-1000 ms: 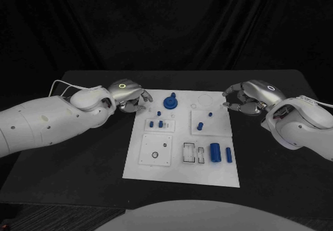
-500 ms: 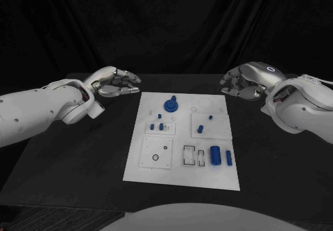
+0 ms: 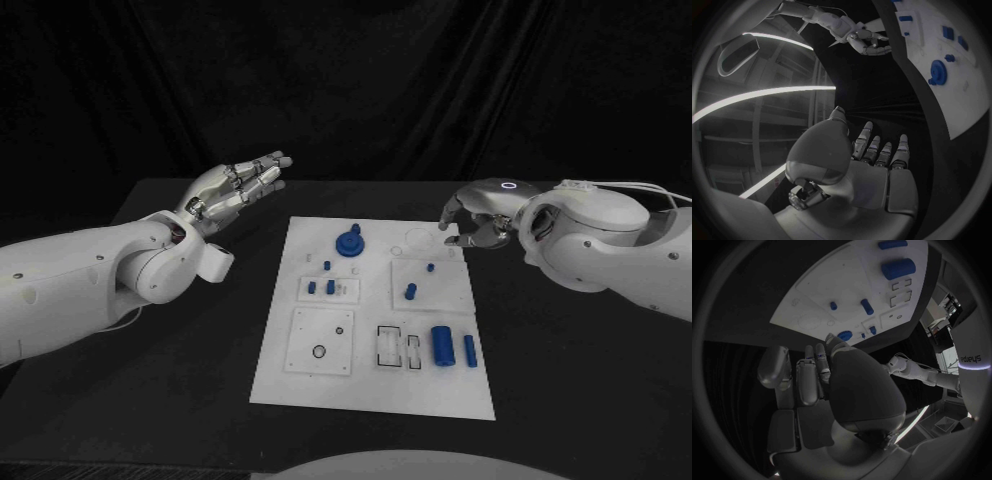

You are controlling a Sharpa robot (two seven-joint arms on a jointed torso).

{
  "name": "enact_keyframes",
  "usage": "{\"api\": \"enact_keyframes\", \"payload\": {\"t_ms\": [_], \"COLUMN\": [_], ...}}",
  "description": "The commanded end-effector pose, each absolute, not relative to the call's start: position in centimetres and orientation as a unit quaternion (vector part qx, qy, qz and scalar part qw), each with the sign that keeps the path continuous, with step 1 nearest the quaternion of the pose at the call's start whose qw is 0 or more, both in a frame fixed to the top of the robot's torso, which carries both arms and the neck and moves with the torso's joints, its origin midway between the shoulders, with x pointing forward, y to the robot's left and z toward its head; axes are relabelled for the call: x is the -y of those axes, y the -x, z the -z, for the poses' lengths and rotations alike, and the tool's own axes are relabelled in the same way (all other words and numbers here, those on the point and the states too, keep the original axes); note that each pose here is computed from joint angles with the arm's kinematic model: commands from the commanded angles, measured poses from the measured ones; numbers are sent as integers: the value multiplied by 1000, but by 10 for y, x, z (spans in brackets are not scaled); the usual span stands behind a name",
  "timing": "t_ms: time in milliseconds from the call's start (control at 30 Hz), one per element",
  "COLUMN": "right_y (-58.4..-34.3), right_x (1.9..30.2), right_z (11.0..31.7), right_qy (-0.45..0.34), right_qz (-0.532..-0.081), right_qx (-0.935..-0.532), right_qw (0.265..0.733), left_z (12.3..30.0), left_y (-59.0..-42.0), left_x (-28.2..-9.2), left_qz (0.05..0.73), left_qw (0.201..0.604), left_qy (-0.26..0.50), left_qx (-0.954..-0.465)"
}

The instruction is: Assemble the parts on the task board

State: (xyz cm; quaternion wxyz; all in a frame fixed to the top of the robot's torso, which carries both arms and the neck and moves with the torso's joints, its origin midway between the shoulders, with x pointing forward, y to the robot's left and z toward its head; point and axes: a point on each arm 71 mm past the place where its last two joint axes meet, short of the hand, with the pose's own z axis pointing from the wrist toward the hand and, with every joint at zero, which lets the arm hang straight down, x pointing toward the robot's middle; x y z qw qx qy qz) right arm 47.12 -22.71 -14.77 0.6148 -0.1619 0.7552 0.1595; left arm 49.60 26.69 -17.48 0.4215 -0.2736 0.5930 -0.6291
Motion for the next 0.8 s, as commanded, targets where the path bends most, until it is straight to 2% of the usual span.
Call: {"api": "enact_keyframes", "payload": {"t_ms": [33, 467, 800], "right_y": [-469, -459, -460], "right_x": [227, 222, 221], "right_z": [155, 185, 199], "right_qy": [195, 202, 197], "right_qz": [-141, -167, -171], "right_qx": [-756, -756, -756], "right_qw": [609, 600, 600], "left_z": [172, 181, 184], "left_y": [-491, -479, -477], "left_x": [-262, -254, -252], "left_qz": [679, 694, 694], "left_qw": [385, 352, 343], "left_qy": [287, 289, 291], "left_qx": [-555, -558, -562]}}
